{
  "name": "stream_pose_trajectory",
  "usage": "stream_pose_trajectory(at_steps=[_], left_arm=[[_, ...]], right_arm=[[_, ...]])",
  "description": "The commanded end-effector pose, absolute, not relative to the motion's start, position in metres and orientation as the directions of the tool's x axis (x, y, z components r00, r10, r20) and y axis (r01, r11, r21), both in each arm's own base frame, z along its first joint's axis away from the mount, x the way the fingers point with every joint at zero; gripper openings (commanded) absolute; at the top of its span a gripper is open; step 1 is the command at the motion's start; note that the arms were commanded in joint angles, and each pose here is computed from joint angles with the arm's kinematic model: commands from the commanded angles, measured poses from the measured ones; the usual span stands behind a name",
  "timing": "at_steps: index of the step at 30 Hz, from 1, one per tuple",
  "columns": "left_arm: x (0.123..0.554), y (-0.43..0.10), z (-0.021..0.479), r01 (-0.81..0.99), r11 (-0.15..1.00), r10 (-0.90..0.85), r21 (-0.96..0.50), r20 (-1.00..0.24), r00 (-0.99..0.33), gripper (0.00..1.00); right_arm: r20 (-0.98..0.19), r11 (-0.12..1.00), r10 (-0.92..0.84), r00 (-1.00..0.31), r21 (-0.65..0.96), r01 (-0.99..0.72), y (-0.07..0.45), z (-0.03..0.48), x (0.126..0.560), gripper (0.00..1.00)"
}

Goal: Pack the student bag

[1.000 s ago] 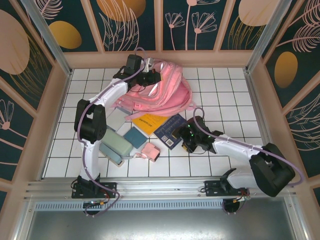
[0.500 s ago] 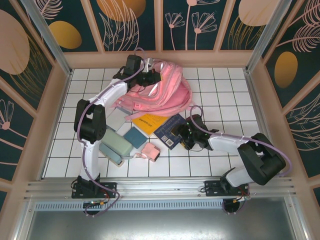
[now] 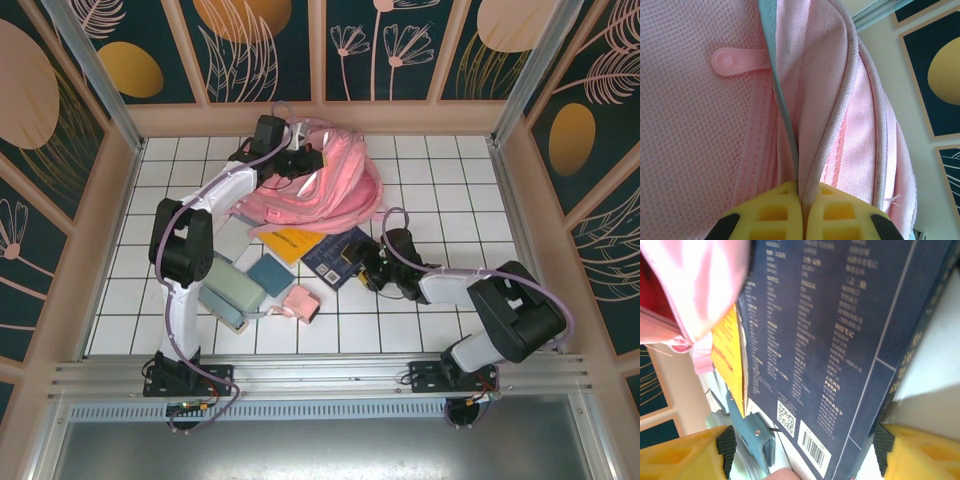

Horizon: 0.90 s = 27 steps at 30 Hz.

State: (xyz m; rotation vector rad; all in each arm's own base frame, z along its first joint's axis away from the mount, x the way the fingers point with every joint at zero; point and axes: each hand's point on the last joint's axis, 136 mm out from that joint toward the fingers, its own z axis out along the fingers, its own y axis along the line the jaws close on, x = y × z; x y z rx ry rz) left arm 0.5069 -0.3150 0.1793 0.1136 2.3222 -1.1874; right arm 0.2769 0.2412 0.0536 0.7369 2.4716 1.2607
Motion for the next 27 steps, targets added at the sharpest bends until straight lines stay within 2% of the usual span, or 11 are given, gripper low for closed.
stream_pose_trajectory(at_steps=[1, 5, 10, 16, 21, 22, 23, 24, 27], left_arm=[[0.504, -0.319, 0.2, 0.341, 0.583, -0.164, -0.738, -0.517, -0.84, 0.0], [0.502, -0.316, 0.203, 0.342, 0.59, -0.168, -0.732, -0.525, -0.834, 0.0], [0.5, -0.316, 0.199, 0.337, 0.589, -0.166, -0.734, -0.519, -0.839, 0.0], [0.5, -0.308, 0.2, 0.338, 0.632, -0.163, -0.697, -0.546, -0.822, 0.0], [0.509, -0.292, 0.203, 0.324, 0.716, -0.169, -0.618, -0.603, -0.78, 0.0], [0.511, -0.289, 0.206, 0.327, 0.733, -0.159, -0.597, -0.618, -0.77, 0.05], [0.512, -0.289, 0.209, 0.33, 0.74, -0.153, -0.586, -0.624, -0.766, 0.19], [0.512, -0.289, 0.213, 0.336, 0.74, -0.148, -0.583, -0.628, -0.764, 0.27], [0.506, -0.288, 0.221, 0.339, 0.738, -0.145, -0.584, -0.628, -0.764, 0.45]], right_arm=[[-0.153, 0.364, 0.551, -0.82, 0.929, 0.071, 0.268, 0.127, 0.323, 0.74], [-0.162, 0.33, 0.567, -0.808, 0.943, 0.042, 0.269, 0.135, 0.327, 0.73], [-0.122, 0.361, 0.555, -0.823, 0.926, 0.107, 0.273, 0.111, 0.33, 0.7], [-0.099, 0.558, 0.531, -0.842, 0.788, 0.259, 0.254, 0.066, 0.301, 0.7], [-0.064, 0.631, 0.481, -0.874, 0.717, 0.295, 0.251, 0.052, 0.268, 0.71], [-0.063, 0.635, 0.474, -0.878, 0.715, 0.291, 0.252, 0.052, 0.265, 0.71], [-0.064, 0.64, 0.473, -0.879, 0.71, 0.293, 0.252, 0.05, 0.262, 0.72], [-0.063, 0.643, 0.474, -0.878, 0.706, 0.297, 0.251, 0.047, 0.26, 0.72], [-0.052, 0.63, 0.482, -0.875, 0.715, 0.304, 0.25, 0.042, 0.258, 0.72]])
